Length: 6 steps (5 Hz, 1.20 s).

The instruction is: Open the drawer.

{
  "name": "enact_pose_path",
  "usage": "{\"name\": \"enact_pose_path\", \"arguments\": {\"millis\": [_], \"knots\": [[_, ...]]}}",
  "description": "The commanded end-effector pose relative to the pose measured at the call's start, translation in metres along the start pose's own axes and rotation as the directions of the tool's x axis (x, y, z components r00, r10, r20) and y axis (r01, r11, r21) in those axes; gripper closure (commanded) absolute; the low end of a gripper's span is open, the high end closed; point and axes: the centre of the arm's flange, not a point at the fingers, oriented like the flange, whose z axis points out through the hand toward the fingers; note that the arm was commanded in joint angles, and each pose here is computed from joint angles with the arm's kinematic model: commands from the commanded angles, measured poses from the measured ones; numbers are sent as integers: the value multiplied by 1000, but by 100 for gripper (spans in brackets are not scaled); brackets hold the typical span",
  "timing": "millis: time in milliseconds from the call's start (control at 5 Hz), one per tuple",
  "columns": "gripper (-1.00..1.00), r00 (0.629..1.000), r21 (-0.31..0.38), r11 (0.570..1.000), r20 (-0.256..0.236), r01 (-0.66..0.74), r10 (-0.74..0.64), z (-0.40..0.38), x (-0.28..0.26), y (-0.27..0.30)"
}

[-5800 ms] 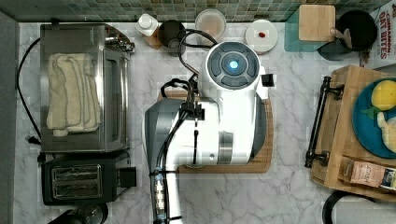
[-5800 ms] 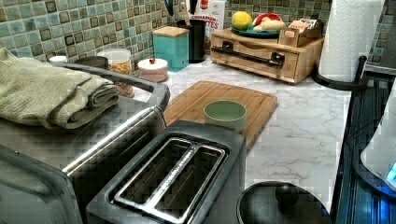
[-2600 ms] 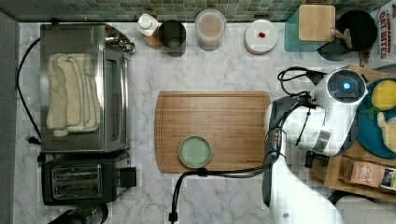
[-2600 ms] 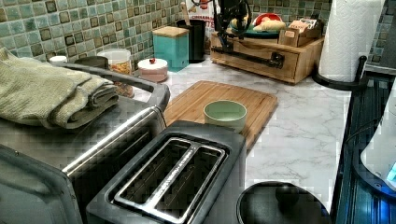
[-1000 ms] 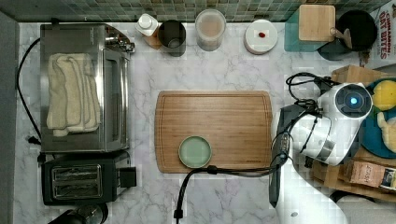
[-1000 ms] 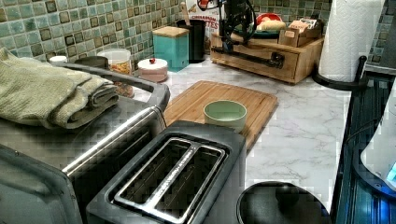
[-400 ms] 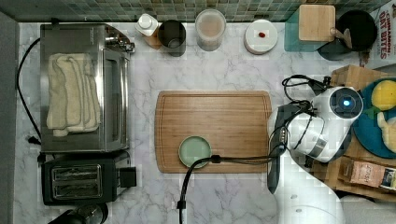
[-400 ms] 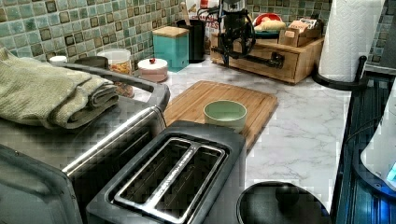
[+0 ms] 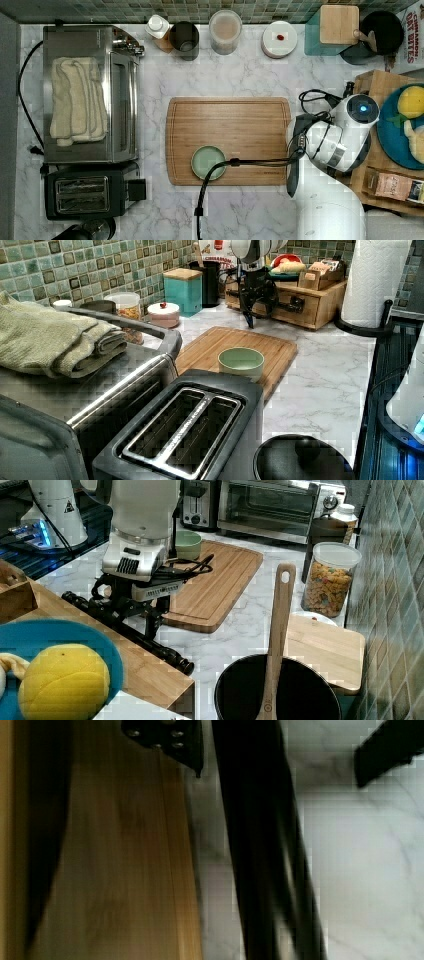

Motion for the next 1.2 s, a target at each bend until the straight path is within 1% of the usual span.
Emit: {"name": "enact_pose_path", "arguments": {"millis": [200, 400, 600, 800, 1000, 1200], "knots": [[-100, 982, 31, 991, -141, 133, -127, -101, 0, -106], [-100, 968, 104, 974, -175, 202, -182, -99, -8, -168], [-100, 965, 168, 963, -194, 212, -179, -92, -19, -222], [-100, 971, 202, 958, -161, 206, -175, -106, -32, -249], [-100, 955, 228, 937, -199, 264, -221, -122, -42, -283], [-100, 950, 257, 931, -240, 259, -198, -127, -58, -311]]}}
